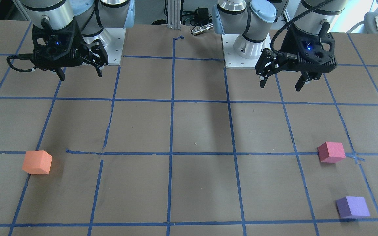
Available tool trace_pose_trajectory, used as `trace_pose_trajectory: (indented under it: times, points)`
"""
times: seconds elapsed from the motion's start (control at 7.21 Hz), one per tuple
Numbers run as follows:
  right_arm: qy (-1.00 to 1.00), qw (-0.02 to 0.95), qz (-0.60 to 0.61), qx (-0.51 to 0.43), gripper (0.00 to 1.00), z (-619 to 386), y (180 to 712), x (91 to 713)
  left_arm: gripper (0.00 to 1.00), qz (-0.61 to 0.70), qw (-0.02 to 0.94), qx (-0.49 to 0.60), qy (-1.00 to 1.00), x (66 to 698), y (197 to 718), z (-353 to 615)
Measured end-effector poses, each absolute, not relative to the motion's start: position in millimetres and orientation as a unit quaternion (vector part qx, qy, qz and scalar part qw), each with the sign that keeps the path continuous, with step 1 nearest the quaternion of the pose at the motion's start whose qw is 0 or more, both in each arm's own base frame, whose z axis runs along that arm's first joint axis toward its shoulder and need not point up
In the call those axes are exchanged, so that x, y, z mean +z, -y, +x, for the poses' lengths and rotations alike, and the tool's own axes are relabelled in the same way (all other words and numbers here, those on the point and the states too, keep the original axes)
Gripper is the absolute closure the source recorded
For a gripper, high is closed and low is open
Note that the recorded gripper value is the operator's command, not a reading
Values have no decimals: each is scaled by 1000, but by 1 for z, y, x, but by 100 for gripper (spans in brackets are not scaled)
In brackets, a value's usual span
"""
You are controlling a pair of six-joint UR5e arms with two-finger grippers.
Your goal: Arrange blocks in a line
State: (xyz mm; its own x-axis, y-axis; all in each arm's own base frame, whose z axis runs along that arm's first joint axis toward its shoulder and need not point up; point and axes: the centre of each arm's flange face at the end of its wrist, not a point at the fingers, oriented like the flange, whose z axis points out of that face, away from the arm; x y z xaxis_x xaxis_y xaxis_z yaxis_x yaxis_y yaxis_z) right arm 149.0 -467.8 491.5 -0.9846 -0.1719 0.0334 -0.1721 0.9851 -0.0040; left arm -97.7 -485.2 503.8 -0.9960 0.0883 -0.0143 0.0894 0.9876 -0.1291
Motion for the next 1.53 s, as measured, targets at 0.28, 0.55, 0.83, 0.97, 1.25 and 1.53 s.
trace_pose_trajectory:
  times: [0.28,0.55,0.83,0.97,1.25,1.53]
  points:
    - [996,13,86,5,0,149,468,492,0,43,4,-64,-997,503,485,-98]
    - [996,13,86,4,0,150,468,492,0,41,3,-63,-997,501,482,-98]
    - [996,18,86,4,0,149,470,491,0,41,3,-63,-997,500,482,-98]
    - [996,19,86,4,0,149,470,490,0,41,3,-62,-997,500,482,-98]
    - [996,19,85,2,0,147,472,488,0,41,3,-62,-997,500,482,-98]
    - [996,19,83,1,0,144,474,486,0,41,3,-62,-997,500,482,-98]
